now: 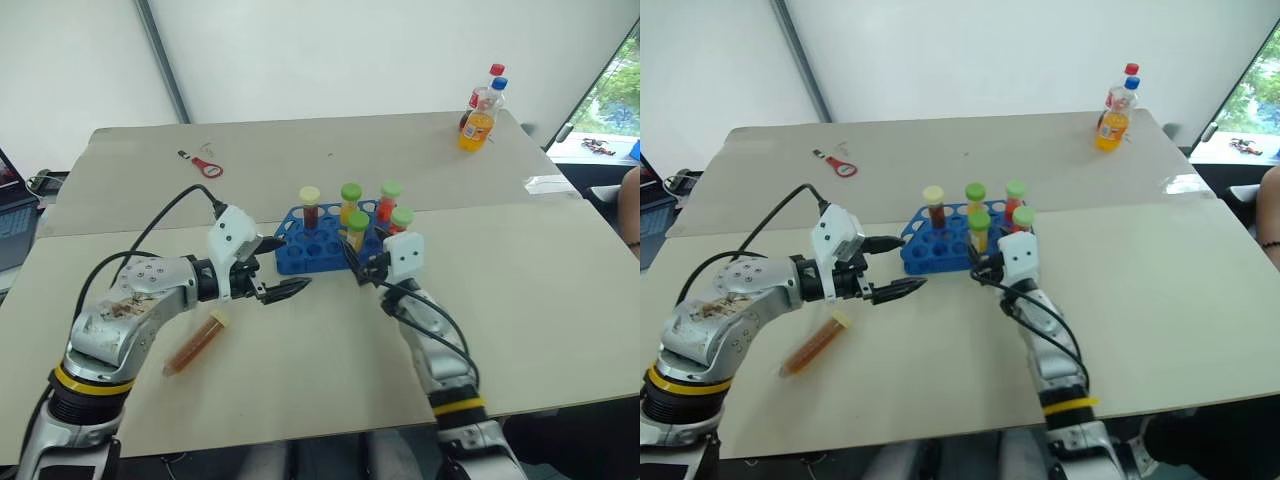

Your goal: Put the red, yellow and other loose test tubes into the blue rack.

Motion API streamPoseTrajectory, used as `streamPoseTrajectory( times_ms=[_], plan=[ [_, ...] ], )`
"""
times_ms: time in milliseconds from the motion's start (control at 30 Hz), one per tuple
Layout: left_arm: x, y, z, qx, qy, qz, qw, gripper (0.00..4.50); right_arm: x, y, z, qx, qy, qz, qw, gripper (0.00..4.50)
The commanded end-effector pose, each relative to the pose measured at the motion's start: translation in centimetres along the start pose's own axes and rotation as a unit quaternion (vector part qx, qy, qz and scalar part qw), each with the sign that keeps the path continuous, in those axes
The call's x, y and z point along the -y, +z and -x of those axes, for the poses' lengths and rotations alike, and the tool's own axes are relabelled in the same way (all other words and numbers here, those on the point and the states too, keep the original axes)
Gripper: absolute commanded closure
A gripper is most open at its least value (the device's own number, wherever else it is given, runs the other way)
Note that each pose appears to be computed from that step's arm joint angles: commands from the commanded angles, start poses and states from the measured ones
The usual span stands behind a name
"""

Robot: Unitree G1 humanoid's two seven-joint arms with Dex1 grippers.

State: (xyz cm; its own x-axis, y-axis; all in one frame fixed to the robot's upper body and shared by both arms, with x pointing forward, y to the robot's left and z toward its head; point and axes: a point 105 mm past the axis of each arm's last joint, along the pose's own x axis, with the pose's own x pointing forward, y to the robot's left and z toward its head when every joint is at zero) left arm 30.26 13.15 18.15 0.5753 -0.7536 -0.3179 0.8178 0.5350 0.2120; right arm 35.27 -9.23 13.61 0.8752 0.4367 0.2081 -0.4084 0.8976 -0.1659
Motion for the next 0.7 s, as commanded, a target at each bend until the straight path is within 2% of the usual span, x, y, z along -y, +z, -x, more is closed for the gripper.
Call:
streamPoseTrajectory(
  times_ms=[33,167,267,333,567,700],
  plan=[
    [-1.3,0.0,1.8,-0.059,0.019,-0.017,0.998,0.00,-0.2,2.8,1.6,0.019,0.049,0.018,0.998,0.82],
    [-1.9,-0.2,3.8,-0.131,0.007,-0.010,0.991,0.00,-2.0,4.7,4.2,-0.001,0.181,0.022,0.983,0.82],
    [-2.8,-0.3,4.4,-0.162,0.023,0.023,0.986,0.00,-3.4,5.6,6.3,-0.043,0.299,0.034,0.953,0.82],
    [-3.0,-0.6,4.5,-0.182,0.032,0.037,0.982,0.00,-3.7,6.2,6.9,-0.060,0.338,0.035,0.938,0.82],
    [-0.8,-3.2,5.6,-0.295,-0.013,0.089,0.951,0.00,-4.6,7.9,7.9,-0.083,0.428,0.047,0.899,0.82],
    [-0.8,-4.5,6.6,-0.342,0.008,0.097,0.935,0.00,-4.7,8.0,7.9,-0.081,0.433,0.057,0.896,0.82]
  ],
)
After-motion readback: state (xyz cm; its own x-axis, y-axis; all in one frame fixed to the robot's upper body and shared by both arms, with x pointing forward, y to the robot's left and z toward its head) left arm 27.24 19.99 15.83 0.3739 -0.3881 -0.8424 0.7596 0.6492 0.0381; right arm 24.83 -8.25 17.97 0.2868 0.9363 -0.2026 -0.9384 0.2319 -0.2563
